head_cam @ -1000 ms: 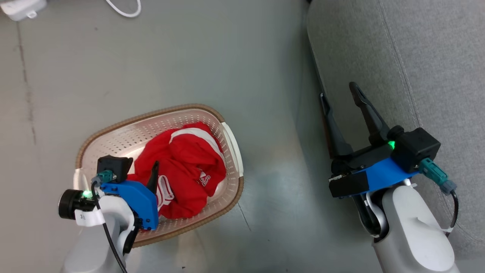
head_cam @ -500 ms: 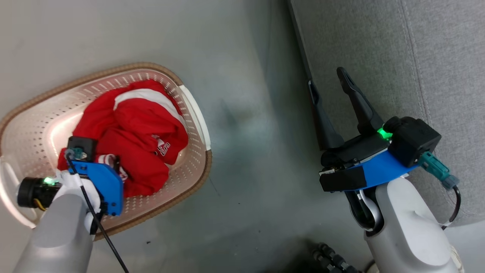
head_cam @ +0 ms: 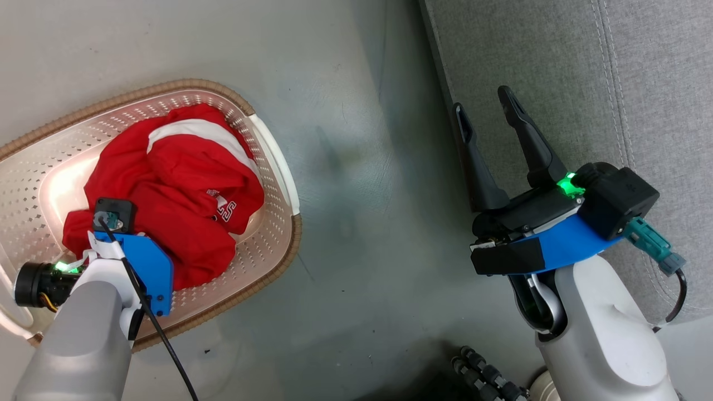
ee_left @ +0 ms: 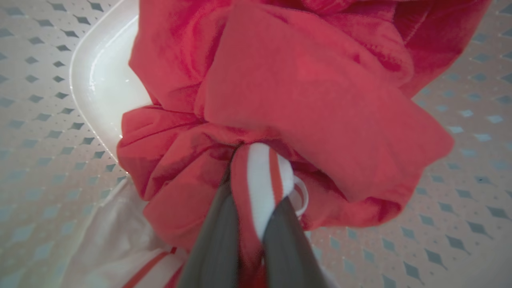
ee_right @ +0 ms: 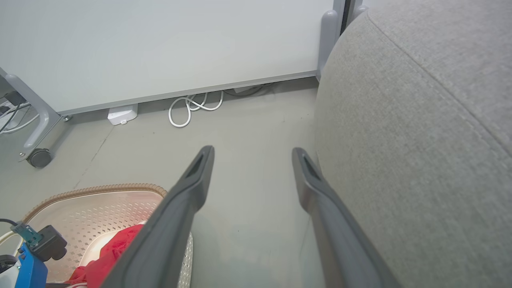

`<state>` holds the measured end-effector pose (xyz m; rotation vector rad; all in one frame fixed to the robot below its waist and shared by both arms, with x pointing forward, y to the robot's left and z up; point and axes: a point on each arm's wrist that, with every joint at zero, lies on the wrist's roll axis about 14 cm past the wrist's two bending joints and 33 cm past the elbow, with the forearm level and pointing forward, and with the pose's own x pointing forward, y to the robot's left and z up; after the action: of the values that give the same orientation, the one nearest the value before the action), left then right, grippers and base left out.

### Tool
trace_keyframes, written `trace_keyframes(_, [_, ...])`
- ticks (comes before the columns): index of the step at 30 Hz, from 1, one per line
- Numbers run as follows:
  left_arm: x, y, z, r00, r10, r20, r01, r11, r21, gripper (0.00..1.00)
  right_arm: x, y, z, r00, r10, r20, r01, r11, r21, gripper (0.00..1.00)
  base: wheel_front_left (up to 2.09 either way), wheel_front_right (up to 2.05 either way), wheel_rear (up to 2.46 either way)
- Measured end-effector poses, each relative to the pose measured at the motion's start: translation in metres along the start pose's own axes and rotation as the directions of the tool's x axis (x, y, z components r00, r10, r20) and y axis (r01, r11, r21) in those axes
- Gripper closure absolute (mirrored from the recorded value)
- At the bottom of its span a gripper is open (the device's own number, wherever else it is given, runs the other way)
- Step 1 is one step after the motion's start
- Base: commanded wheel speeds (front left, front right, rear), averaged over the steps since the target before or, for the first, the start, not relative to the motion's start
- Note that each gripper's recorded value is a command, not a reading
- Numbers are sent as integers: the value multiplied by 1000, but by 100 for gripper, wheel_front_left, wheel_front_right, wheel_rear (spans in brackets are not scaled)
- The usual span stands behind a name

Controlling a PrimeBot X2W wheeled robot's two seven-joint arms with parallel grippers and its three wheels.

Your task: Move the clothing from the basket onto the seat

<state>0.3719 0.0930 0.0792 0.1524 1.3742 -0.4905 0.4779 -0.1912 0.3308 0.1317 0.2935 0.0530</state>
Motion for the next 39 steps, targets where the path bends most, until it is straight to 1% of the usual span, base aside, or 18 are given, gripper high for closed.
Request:
trace_keyframes(12, [-8, -5, 8, 999, -9, 31, 10, 1000, -11, 100, 1, 2, 4, 1000, 6, 10, -6, 1000, -5, 0, 0, 0, 0])
trace_keyframes(17, [-25, -12, 25, 994, -10, 105, 13, 1000, -23, 100, -2, 9, 15, 999, 25, 27, -24, 999, -23, 0, 0, 0, 0])
trace_keyframes(23, [-64, -25, 45, 973, -10, 231, 17, 999, -29, 100, -14, 22, 44, 995, 52, 82, -48, 998, -44, 0, 0, 0, 0])
trace_keyframes(26, [-90, -31, 64, 945, -8, 327, 18, 1000, -26, 100, -25, 29, 58, 992, 65, 108, -60, 997, -52, 0, 0, 0, 0])
trace_keyframes(31, [-138, -45, 92, 878, -8, 479, 22, 999, -24, 100, -48, 40, 73, 987, 83, 135, -75, 995, -62, 0, 0, 0, 0])
trace_keyframes(34, [-170, -54, 108, 826, -9, 564, 15, 1000, -6, 100, -61, 48, 83, 983, 95, 156, -87, 994, -59, 0, 0, 0, 0])
trace_keyframes(39, [-226, -81, 138, 712, -51, 700, 16, 998, 56, 100, -83, 62, 99, 974, 123, 191, -113, 991, -66, 0, 0, 0, 0])
